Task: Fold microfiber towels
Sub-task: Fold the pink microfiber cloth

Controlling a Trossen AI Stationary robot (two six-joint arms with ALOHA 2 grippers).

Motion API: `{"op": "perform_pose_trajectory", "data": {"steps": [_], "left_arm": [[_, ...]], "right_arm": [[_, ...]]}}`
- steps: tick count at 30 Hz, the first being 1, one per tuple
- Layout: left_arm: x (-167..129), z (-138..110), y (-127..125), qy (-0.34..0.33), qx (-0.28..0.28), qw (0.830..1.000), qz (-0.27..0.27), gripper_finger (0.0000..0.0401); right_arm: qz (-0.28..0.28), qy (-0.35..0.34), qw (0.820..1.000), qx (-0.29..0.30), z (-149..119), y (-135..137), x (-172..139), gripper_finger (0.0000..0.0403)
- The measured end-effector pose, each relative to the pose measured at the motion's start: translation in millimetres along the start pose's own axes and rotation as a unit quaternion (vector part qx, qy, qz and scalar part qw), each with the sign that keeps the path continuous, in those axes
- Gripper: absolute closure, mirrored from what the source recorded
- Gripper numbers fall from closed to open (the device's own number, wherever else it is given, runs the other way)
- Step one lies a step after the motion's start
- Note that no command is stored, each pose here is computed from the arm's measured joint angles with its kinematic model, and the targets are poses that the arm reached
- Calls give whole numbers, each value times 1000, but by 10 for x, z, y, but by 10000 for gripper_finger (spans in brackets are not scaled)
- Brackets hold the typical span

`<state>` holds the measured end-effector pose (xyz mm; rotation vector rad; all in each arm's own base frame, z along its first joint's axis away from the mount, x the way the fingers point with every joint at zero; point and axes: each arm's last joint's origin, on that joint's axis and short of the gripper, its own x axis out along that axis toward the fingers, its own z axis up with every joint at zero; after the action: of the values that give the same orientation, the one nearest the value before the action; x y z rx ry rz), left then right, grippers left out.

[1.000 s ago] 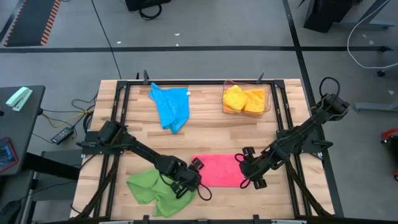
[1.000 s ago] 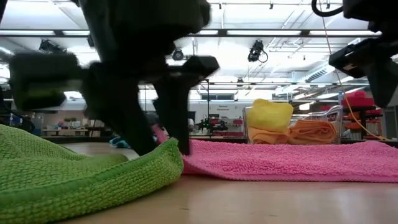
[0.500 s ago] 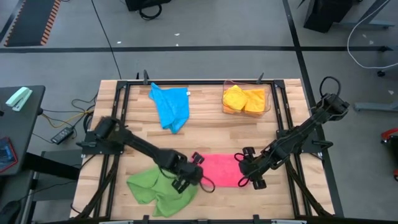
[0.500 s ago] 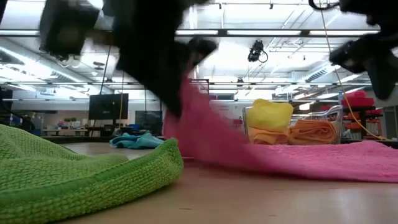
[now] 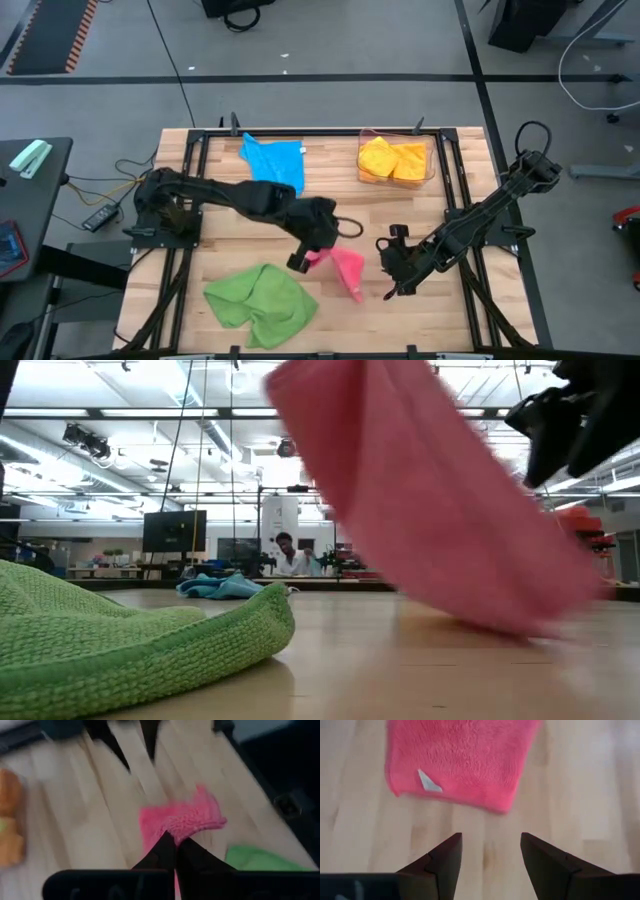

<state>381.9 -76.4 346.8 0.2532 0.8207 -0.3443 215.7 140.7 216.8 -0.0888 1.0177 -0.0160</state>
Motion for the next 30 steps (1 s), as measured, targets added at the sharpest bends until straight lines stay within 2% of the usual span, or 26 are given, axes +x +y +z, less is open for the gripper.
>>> {"op": "perform_pose_trajectory", "data": {"steps": [5,9,14,20,25,30], "left_arm": [[-156,56,172,-8,-44,999,16,382],[-225,46,268,1,-65,998,24,390],[-448,173,373,-37,-66,996,40,388],[-707,295,495,-81,-27,994,67,382],[-844,412,596,-137,-25,984,114,393],[-930,517,653,-186,-25,967,171,373]], "right_arm": [[-20,-92,995,40,26,26,104,192],[-8,-140,990,31,-13,25,221,192],[-21,-144,989,29,-17,-58,285,192],[-39,-143,988,32,-12,-131,321,192],[-94,-169,981,27,35,-148,282,192],[-155,-199,967,32,106,-172,226,192]]}}
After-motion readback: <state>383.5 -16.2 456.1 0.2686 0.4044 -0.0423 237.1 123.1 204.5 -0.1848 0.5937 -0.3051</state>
